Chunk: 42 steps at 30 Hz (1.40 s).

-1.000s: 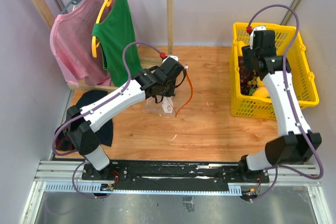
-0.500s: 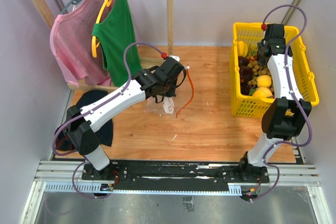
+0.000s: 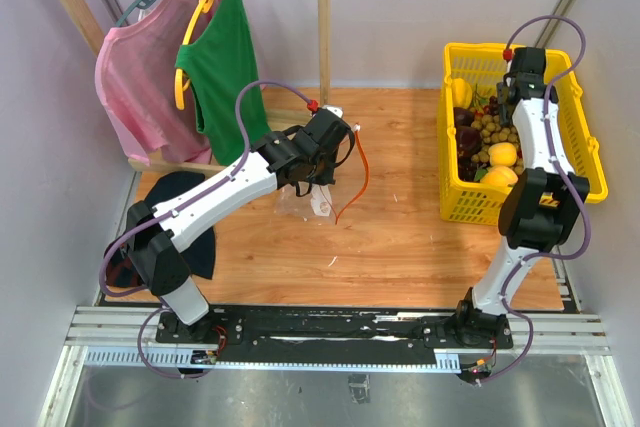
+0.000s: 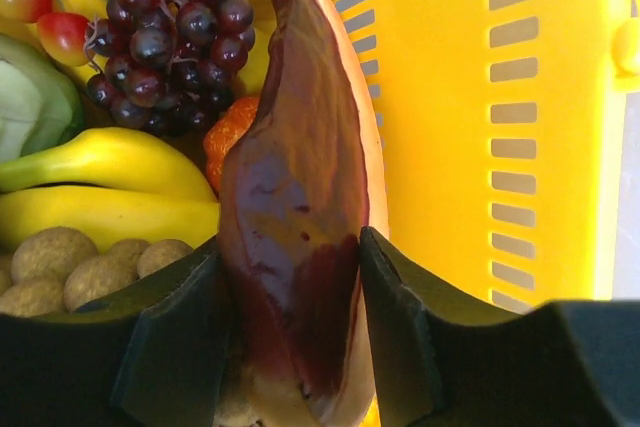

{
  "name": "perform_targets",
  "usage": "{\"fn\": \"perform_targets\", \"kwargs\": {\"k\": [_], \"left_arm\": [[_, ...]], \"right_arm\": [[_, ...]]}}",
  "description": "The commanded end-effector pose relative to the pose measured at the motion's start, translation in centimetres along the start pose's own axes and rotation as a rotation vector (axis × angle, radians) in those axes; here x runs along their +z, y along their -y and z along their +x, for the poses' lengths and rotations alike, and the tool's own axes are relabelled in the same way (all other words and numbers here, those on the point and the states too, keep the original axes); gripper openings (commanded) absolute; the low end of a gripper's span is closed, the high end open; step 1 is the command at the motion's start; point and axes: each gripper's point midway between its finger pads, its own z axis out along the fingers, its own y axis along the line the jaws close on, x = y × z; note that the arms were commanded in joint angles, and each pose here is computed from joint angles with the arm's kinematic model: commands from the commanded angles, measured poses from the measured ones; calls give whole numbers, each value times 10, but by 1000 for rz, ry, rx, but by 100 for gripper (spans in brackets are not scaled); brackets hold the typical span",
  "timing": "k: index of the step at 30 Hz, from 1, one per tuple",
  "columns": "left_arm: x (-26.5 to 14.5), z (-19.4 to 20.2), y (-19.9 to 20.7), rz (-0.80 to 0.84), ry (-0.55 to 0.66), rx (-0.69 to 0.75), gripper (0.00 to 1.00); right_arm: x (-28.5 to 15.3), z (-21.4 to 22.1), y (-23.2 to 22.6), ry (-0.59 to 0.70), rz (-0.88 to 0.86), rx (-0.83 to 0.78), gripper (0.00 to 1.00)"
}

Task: Place the food in the zip-top bag and seal the zipper
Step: Pick up the fake food from the bin.

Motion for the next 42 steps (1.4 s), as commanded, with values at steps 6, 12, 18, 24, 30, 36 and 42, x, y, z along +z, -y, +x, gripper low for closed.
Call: {"fn": "perform_targets", "kwargs": {"k": [6,12,18,24,30,36,42], "left_arm": [[2,-4,-3,-9,22,4,0],[0,-6,-5,-17,29,3,0],[-3,-10,-11,-49,45,-5,0],[-5,-13,-13,-66,55,-14,0],[-5,-14,-18,-92,58,-23,0],[-6,-17,-22,-124,67,-33,0],[-9,-20,-29,-160,82,-46,0]], "right_arm": [[-6,-15,22,37,20,40,26],[-45,-25,38,108,36,86,15],[-94,-31,56,199,60,149,7],[-141,-32,70,288,77,213,4],[-190,-33,69,385,10,291,1],[-229,-26,39,451,-176,359,1],[-269,-13,3,491,-390,431,1]]}}
